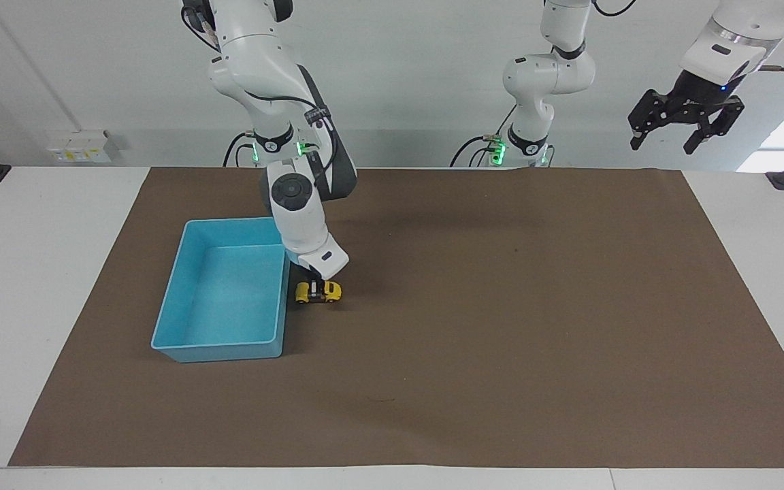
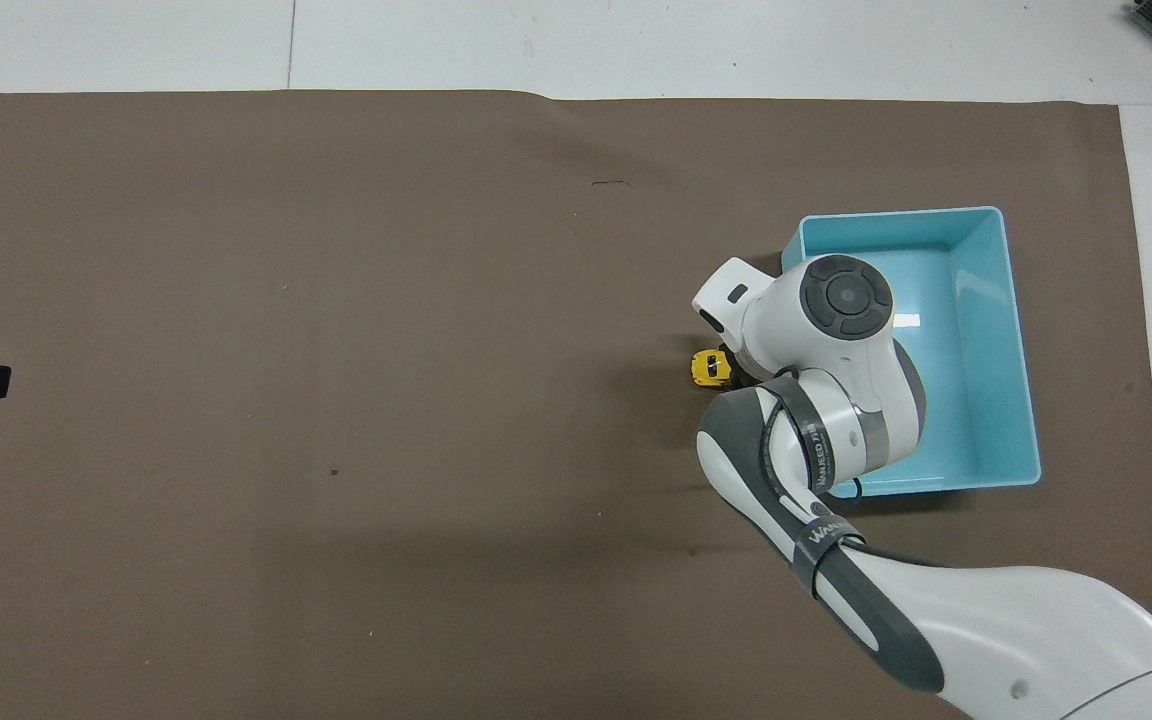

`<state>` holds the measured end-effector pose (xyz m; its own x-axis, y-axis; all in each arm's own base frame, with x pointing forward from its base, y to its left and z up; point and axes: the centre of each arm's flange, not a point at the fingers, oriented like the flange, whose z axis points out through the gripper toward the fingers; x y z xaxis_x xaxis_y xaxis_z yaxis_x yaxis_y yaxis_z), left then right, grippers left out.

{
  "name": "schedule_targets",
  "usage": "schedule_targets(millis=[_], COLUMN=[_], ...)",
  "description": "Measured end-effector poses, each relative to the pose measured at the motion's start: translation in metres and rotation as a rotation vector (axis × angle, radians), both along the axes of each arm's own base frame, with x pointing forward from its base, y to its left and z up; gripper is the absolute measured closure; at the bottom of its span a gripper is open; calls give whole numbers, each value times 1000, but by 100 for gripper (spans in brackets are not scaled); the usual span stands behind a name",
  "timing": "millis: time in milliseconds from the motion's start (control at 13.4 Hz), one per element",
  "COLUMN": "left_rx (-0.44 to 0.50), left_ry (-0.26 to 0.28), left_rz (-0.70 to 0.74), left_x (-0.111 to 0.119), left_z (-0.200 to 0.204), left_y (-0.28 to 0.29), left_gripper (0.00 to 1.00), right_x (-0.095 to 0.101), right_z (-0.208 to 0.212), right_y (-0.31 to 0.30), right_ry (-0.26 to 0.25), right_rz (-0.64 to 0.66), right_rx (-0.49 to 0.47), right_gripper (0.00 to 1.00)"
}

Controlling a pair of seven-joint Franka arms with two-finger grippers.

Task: Wind up and store yellow beetle car
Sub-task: 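Lower the right gripper and grasp the yellow car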

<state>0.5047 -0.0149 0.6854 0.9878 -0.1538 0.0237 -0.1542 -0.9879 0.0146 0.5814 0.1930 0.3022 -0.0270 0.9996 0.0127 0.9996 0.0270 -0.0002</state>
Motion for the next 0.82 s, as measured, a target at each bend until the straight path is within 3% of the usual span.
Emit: schedule_targets(millis=[820], left_rx=[0], left_ry=[0], left_rz=[0], left_x=[0], left_z=[0], left_y=[0], left_gripper=[0], right_x=[16], right_z=[47], right_y=[12], right_ry=[-14], right_rz=[-14], right_rx=[6], right_gripper=[55])
